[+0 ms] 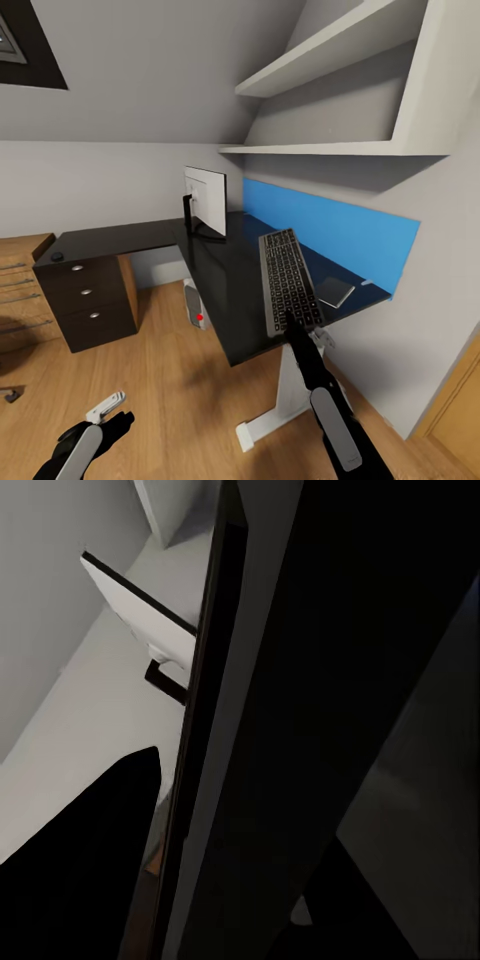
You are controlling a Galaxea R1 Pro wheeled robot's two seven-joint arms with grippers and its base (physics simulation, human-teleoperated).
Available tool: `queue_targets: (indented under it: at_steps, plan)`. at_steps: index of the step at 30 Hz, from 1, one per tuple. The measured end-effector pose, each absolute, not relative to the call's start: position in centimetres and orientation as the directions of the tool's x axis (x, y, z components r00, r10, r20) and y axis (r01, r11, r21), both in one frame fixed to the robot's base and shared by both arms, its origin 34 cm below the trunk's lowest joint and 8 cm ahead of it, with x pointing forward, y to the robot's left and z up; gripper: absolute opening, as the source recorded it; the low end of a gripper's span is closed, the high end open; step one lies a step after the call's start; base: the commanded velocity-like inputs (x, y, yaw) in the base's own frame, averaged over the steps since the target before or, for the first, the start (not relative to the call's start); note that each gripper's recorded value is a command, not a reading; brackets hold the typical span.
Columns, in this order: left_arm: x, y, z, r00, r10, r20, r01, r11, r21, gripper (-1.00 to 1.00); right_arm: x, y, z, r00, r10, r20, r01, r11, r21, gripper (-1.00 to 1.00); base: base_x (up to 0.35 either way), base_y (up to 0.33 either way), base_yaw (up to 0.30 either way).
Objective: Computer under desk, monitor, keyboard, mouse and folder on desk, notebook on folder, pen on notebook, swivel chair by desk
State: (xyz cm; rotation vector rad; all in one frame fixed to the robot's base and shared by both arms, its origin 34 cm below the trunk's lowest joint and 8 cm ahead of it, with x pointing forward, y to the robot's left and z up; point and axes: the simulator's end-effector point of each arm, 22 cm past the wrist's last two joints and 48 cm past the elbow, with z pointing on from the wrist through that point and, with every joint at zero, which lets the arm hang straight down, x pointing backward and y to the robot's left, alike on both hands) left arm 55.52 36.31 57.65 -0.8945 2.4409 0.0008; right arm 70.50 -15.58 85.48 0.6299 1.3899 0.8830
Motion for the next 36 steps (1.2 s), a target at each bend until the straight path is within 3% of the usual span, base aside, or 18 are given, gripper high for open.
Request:
queue_targets:
  at_steps: [5,14,25,29,36]
  plan:
    - [53.4,37.4,54.9,-0.634,-0.621,-0.461,-0.643,0.754,-0.131,1.0,69.6,-16.1,85.5,-0.028,0.833,-0.553,-0.136,0.545,0.827,-1.0,0.0,0.0,-0.235]
    - [52.5,39.0,52.3,-0.614,-0.536,-0.579,-0.617,0.784,-0.071,1.0,67.2,-17.6,86.7,0.011,0.844,-0.536,-0.1,0.534,0.84,-1.0,0.0,0.0,-0.05]
    - [51.5,39.9,53.3,-0.638,-0.515,-0.572,-0.612,0.79,-0.029,1.0,66.9,-15.8,88.9,-0.018,0.843,-0.537,-0.122,0.531,0.838,-1.0,0.0,0.0,0.0]
    - [48.8,42.9,52.1,-0.669,-0.514,-0.537,-0.616,0.787,0.013,1.0,66.8,-14.6,89.5,-0.043,0.839,-0.543,-0.133,0.534,0.835,-1.0,0.0,0.0,0.0]
    - [49.4,43.1,52.8,-0.616,-0.504,-0.606,-0.59,0.804,-0.07,1.0,66.9,-14.7,90.8,-0.041,0.836,-0.547,-0.134,0.538,0.832,-1.0,0.0,0.0,0.0]
